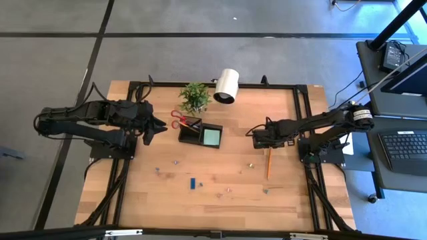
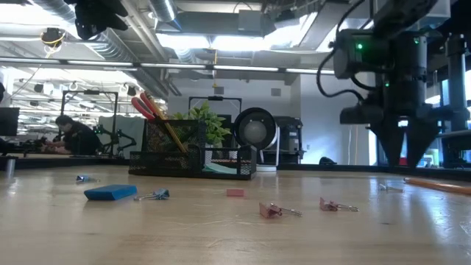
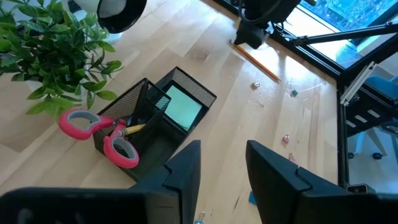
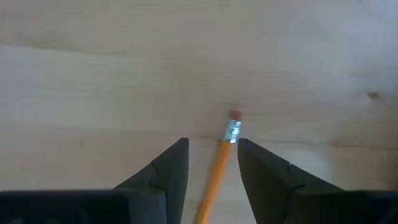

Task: Pick and place office supplies into organizer
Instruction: Put the orange pencil into the black desk organizer

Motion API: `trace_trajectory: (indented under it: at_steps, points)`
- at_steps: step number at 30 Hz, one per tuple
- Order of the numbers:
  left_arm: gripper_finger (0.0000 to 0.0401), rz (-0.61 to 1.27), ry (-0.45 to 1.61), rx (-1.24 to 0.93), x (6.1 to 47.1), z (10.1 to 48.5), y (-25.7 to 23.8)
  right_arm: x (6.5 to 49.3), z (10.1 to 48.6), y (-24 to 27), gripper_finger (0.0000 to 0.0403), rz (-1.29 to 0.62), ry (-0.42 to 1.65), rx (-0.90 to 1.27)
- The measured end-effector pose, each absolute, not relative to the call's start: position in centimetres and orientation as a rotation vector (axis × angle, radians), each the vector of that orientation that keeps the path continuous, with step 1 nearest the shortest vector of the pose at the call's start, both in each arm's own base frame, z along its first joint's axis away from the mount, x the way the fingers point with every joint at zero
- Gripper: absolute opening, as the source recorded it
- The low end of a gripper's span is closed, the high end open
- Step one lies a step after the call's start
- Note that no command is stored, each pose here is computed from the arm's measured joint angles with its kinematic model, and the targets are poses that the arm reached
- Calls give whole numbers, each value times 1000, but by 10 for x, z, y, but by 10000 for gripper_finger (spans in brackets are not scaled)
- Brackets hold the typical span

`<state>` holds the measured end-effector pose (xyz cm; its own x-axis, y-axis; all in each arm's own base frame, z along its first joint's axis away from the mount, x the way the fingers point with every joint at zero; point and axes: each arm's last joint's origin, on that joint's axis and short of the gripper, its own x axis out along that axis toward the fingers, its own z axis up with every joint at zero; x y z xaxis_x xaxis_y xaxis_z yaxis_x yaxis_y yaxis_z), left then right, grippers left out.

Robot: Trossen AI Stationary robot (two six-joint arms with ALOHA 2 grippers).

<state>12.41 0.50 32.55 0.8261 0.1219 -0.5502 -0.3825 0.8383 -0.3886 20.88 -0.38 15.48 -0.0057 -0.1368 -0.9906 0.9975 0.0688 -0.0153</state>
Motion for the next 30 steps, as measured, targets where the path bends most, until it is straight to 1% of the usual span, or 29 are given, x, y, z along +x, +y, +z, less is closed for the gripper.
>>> trace_trajectory:
  at_steps: [6, 13, 17, 22, 26, 30]
  points:
    - [123, 281, 536, -514, 124, 326, 5, 203, 145, -4, 142, -1260, 1130, 1078]
    - [123, 281, 537, -511, 124, 326, 5, 197, 135, -6, 142, -1316, 1053, 1074]
    - [123, 280, 537, -511, 124, 326, 5, 193, 127, -9, 142, -1314, 1027, 1095]
    - [123, 280, 537, -511, 124, 325, 5, 194, 127, -10, 141, -1316, 1028, 1101]
    - [123, 280, 537, -511, 124, 326, 5, 195, 128, -11, 128, -1318, 1034, 1099]
    - [123, 280, 537, -511, 124, 326, 5, 195, 128, -11, 103, -1317, 1032, 1099]
